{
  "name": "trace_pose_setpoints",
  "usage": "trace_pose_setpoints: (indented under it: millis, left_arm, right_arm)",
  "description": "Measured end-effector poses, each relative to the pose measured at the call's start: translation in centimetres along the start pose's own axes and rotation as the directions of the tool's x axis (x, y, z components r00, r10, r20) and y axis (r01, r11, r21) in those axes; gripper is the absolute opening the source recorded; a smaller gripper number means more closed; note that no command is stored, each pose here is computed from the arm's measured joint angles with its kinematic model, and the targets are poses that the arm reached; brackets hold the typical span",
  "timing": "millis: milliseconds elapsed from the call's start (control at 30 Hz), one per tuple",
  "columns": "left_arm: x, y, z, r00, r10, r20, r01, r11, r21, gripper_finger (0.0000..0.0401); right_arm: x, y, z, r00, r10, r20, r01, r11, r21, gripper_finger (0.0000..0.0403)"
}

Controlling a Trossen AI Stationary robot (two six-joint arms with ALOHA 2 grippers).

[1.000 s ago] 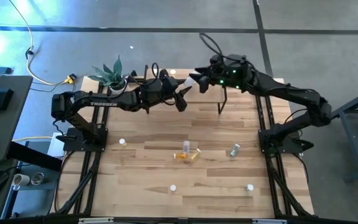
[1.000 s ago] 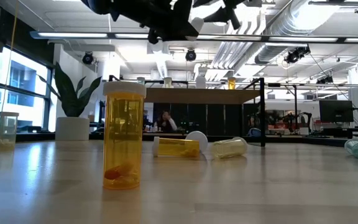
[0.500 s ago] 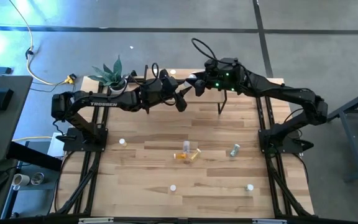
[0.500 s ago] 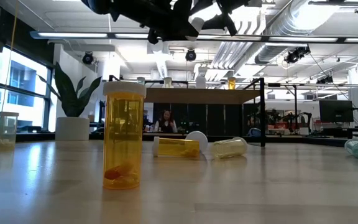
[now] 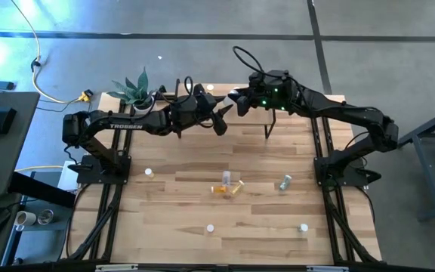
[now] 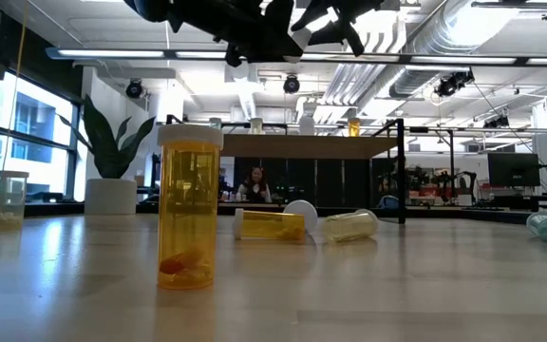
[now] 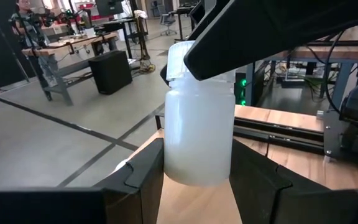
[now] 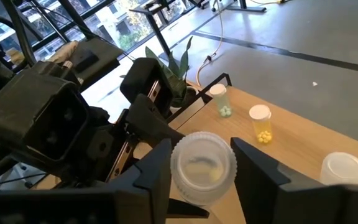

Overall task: Pick and place medicine bottles onto shelf by color
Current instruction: Put the right white pill bottle aligned with the other white pill bottle on the shelf

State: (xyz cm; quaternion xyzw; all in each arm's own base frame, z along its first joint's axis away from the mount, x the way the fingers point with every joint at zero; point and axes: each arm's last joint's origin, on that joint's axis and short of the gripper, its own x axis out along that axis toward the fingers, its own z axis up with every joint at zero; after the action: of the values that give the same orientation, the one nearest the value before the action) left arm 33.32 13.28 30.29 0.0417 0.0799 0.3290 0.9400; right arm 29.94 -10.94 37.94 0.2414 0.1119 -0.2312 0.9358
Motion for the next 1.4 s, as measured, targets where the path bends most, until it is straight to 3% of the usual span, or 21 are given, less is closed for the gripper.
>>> trace_pose_setpoints:
  millis: [333,667,867,1200,1400]
  left_arm:
    - [0.0,0.0,-0.1,1.000,-0.001,-0.007,0.001,1.000,0.002,0.0150]
    - [0.0,-0.2,-0.9,0.996,-0.031,-0.089,0.033,0.999,0.020,0.0218]
    - [-0.5,0.1,-1.1,0.989,-0.022,-0.144,0.024,1.000,0.012,0.0233]
    - [-3.2,1.7,1.7,0.996,0.007,-0.091,-0.008,1.000,-0.006,0.0233]
    - [-5.7,2.9,3.7,0.999,0.020,-0.042,-0.021,1.000,-0.014,0.0233]
  right_arm:
    - [0.0,0.0,0.0,1.000,-0.001,-0.004,0.001,1.000,0.017,0.0126]
    - [-0.1,-0.2,-0.2,0.999,-0.031,-0.012,0.031,0.999,0.015,0.0125]
    - [-0.2,-1.0,0.0,0.996,-0.091,-0.010,0.091,0.996,-0.008,0.0124]
    - [-2.6,-2.3,1.1,0.976,-0.214,0.028,0.216,0.972,-0.088,0.0124]
    - [-3.2,-3.0,0.8,0.957,-0.289,-0.011,0.284,0.948,-0.143,0.0126]
